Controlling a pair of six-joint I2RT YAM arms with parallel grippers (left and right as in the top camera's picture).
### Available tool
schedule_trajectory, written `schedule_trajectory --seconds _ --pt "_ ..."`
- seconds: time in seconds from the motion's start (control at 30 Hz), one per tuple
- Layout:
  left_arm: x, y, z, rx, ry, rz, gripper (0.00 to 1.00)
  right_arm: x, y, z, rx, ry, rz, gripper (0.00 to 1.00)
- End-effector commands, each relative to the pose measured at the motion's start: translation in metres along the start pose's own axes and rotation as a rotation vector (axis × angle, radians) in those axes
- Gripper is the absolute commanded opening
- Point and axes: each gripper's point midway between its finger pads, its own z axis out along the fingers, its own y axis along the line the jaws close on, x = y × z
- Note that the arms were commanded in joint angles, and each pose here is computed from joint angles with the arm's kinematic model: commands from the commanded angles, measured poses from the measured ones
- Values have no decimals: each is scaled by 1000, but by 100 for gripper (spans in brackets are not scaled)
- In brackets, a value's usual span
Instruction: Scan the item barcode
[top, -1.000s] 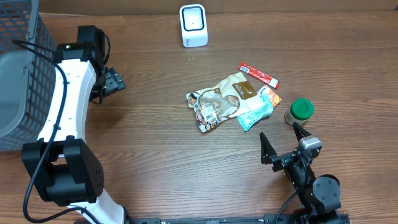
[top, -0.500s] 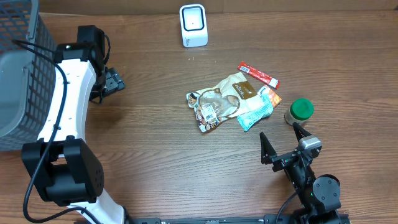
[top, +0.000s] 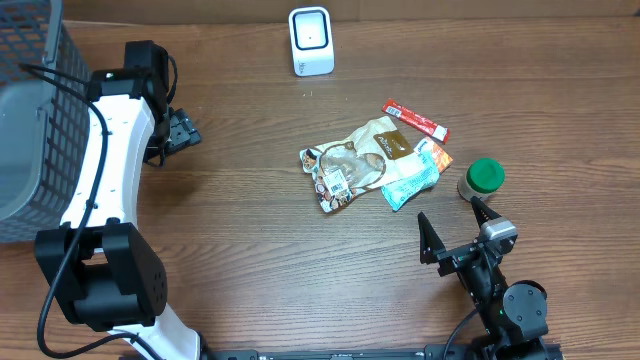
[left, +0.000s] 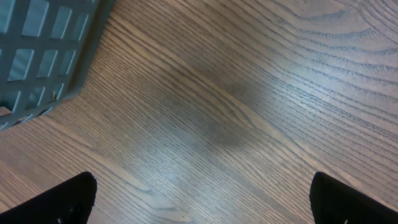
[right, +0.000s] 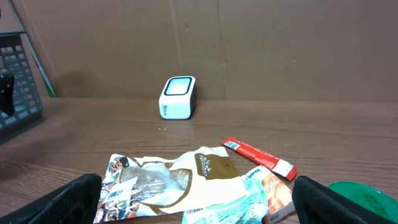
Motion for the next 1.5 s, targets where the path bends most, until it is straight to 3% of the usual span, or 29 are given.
schedule_trajectory --seconds 0.0,1.47 --pt "-4 -2 -7 5 -27 2 100 2 -1 0 3 -4 4 100" --pt "-6 0 -15 16 -46 -6 100 2 -1 0 2 -4 4 100"
